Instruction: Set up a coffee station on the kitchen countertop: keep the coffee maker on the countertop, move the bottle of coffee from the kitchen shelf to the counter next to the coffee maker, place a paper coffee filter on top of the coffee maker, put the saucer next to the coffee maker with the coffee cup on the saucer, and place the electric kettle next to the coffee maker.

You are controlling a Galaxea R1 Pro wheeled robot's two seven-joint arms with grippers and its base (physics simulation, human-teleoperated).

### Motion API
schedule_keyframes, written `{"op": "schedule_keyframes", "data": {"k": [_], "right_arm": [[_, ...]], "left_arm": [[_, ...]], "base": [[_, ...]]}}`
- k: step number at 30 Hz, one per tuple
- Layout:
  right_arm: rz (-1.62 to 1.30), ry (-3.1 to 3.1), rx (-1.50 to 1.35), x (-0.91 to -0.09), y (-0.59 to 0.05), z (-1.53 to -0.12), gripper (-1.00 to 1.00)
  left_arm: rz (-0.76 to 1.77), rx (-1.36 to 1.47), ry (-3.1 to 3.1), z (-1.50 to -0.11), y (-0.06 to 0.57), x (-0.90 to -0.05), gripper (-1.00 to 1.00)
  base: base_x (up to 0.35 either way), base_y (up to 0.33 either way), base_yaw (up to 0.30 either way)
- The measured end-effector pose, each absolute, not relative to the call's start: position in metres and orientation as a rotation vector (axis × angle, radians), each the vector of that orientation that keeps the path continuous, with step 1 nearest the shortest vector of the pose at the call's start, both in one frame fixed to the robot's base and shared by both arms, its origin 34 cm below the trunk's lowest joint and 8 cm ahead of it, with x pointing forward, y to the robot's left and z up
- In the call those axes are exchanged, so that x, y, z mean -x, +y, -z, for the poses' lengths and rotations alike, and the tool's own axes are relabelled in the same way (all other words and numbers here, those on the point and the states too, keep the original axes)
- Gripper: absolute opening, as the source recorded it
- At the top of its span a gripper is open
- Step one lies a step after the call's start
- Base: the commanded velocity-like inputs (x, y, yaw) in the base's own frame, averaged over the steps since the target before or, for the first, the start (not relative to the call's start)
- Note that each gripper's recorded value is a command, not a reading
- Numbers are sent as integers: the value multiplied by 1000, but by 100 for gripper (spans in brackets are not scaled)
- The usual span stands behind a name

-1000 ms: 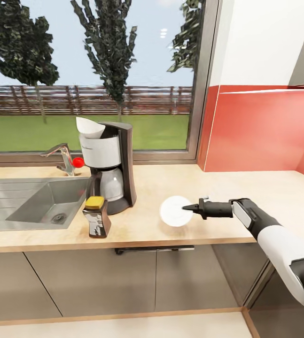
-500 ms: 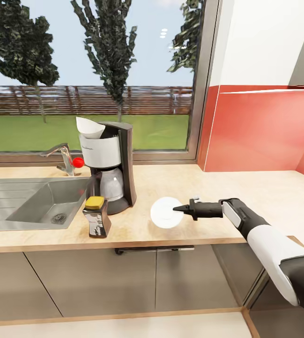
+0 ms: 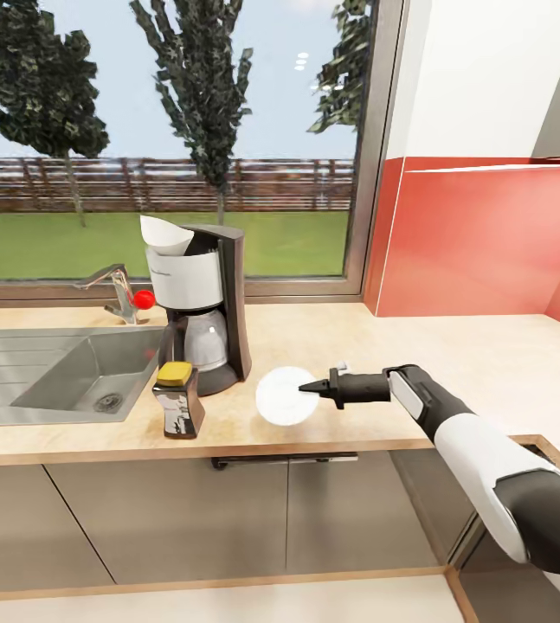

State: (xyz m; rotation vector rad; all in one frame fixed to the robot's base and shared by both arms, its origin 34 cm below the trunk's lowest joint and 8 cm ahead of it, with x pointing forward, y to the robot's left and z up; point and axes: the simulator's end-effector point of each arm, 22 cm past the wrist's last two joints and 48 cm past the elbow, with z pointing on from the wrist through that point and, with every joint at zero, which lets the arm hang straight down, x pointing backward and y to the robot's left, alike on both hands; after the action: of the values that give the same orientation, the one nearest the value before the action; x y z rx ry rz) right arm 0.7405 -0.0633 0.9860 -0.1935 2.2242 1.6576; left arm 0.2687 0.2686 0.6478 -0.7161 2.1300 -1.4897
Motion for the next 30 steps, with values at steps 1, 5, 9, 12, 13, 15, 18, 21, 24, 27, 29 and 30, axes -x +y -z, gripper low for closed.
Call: {"op": "schedule_keyframes", "data": {"k": [1,5,9,12,13,15,18,21,24,27,29,30], "right_arm": [[-1662,2223,197,-740,-61,-986,-100],[-1680,2221,207,-737,-51,-988,-100],[-1671,2240,215,-735,-37,-984,-100],[-1655,2262,226,-733,-21,-980,-100],[-1647,2268,224,-734,-18,-979,-100],[-1643,2272,222,-734,-18,-978,-100],[-1641,2287,205,-734,-20,-972,-100],[-1638,2294,187,-735,-25,-970,-100],[-1634,2294,182,-736,-27,-970,-100],[-1633,2295,177,-737,-29,-970,-100],[-1633,2295,175,-738,-29,-970,-100],[-1637,2294,171,-738,-29,-970,-100]], "left_arm": [[1489,716,2130,-648,269,-269,100],[1490,716,2130,-648,268,-269,100],[1491,716,2129,-648,268,-269,100],[1491,717,2130,-648,268,-269,100],[1491,717,2129,-648,268,-269,100],[1492,717,2129,-648,268,-269,100],[1492,717,2129,-648,268,-269,100],[1492,717,2129,-648,268,-269,100],[1492,717,2129,-648,268,-268,100],[1492,716,2129,-648,268,-269,100],[1492,716,2129,-648,268,-269,100],[1492,717,2129,-648,268,-269,100]], "base": [[0,0,0],[0,0,0],[0,0,0],[0,0,0],[0,0,0],[0,0,0],[0,0,0],[18,0,0],[143,0,0],[53,0,0],[15,0,0],[29,0,0]]}}
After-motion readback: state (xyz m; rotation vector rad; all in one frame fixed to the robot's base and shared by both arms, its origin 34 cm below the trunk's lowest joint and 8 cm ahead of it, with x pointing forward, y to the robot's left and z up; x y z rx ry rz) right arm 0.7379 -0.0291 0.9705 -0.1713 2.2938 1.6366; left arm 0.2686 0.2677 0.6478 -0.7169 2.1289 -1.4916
